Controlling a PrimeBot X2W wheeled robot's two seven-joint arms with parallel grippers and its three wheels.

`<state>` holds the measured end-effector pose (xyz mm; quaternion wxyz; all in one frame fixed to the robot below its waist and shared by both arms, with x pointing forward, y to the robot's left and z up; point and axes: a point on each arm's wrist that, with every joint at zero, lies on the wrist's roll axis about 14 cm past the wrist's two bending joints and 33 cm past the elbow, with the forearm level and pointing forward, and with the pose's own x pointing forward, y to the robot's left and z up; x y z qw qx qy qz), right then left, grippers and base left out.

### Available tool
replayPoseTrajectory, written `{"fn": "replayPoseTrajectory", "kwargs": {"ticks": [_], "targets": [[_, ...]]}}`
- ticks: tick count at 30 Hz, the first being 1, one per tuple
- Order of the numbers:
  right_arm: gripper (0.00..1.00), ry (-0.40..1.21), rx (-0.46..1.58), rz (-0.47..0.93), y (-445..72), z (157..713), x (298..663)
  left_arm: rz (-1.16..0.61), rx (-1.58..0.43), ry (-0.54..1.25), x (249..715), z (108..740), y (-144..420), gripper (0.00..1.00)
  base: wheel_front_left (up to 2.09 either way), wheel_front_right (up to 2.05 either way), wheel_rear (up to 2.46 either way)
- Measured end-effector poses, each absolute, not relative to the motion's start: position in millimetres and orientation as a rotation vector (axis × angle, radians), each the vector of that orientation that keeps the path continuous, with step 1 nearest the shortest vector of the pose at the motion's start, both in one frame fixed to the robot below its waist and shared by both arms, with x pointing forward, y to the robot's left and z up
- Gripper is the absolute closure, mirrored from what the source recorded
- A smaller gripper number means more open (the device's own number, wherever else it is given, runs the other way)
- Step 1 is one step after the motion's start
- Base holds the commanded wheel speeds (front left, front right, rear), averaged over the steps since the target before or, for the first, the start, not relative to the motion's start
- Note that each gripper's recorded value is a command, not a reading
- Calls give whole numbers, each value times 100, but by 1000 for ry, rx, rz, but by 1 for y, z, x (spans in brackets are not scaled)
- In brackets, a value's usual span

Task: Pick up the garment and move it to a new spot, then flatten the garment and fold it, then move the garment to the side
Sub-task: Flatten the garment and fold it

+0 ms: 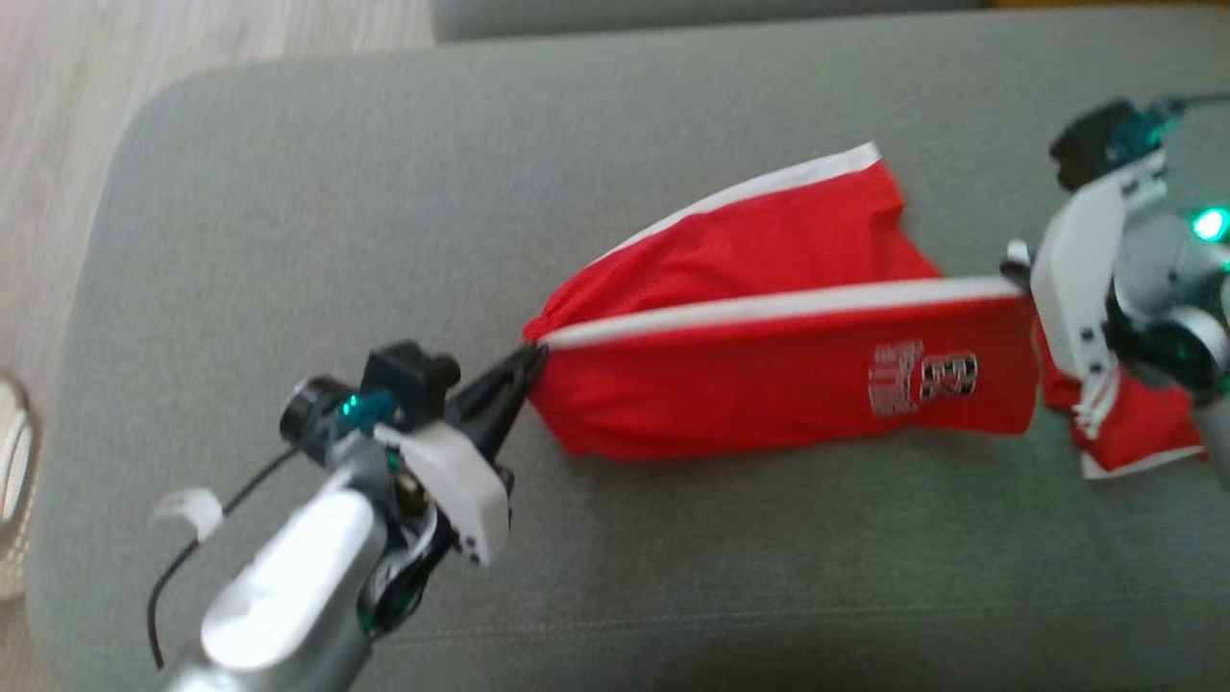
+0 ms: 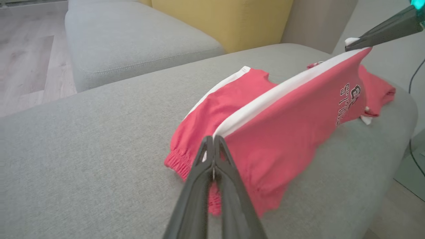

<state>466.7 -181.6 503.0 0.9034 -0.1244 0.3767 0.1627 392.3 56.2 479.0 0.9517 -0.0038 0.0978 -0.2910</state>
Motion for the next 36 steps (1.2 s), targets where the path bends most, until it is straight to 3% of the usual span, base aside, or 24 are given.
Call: {"fn": "replayPoseTrajectory", "kwargs": {"ticks": [17, 36], "targets": [[100, 720, -240, 352, -140, 454, 567, -529, -26, 290, 445, 429, 66, 100, 0, 0, 0], [100, 599, -251, 357, -119, 434, 621, -500, -19, 311, 467, 406, 75, 100, 0, 0, 0]]}}
